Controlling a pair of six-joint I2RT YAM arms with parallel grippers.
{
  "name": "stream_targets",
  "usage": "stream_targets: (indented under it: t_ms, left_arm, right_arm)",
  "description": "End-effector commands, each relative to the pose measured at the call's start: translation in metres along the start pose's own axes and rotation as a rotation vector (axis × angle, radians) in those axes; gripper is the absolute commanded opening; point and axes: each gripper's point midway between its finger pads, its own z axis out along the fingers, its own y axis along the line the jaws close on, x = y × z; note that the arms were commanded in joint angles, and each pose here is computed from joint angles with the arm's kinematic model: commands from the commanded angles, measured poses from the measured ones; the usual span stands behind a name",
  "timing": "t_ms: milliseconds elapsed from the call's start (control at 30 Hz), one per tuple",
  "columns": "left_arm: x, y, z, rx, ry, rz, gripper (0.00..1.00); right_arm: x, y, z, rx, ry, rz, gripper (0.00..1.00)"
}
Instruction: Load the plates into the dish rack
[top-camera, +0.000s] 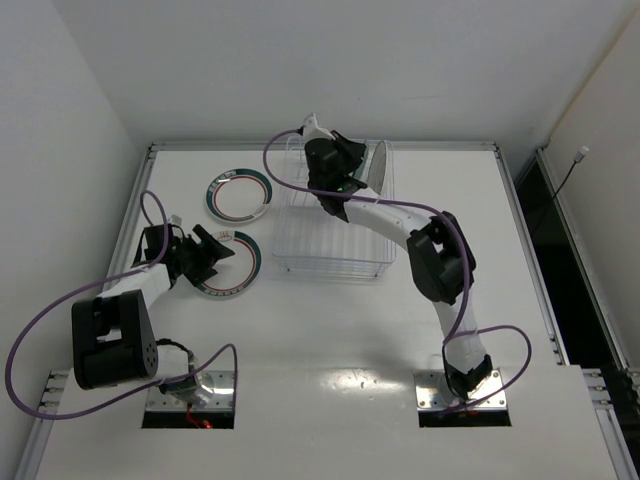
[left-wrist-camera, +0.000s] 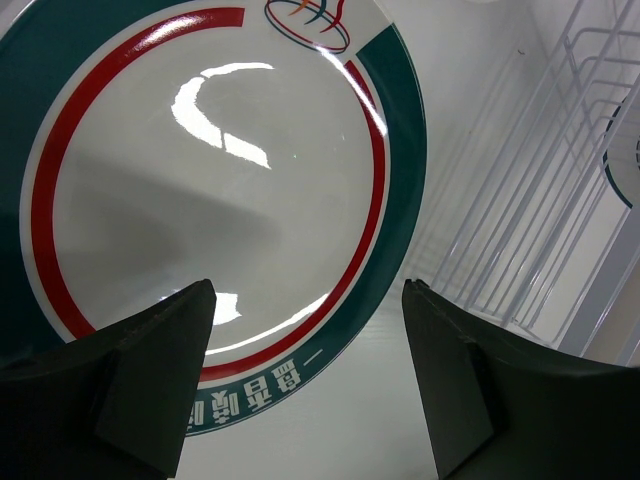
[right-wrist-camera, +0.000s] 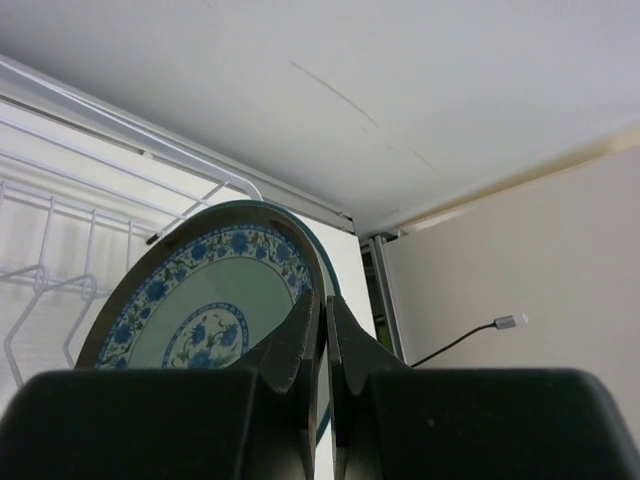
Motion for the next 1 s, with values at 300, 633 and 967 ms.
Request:
stream_targets:
  t_ms: [300, 633, 967]
  left_arm:
    - [-0.005, -0.009, -0.003, 0.031, -0.017, 0.021, 0.73]
    - [-0.006, -0.008, -0.003, 0.024, -0.023, 0.021, 0.73]
    - [-0.006, -0.008, -0.003, 0.024, -0.023, 0.021, 0.73]
  right_arm:
    - [-0.017, -0.066, -0.005, 0.039, -0.072, 0.066, 0.00]
    - [-0.010, -0.040, -0.002, -0.037, -0.085, -0.045, 0.00]
    - [0.006, -0.029, 0.003, -0.043, -0.065, -0.096, 0.00]
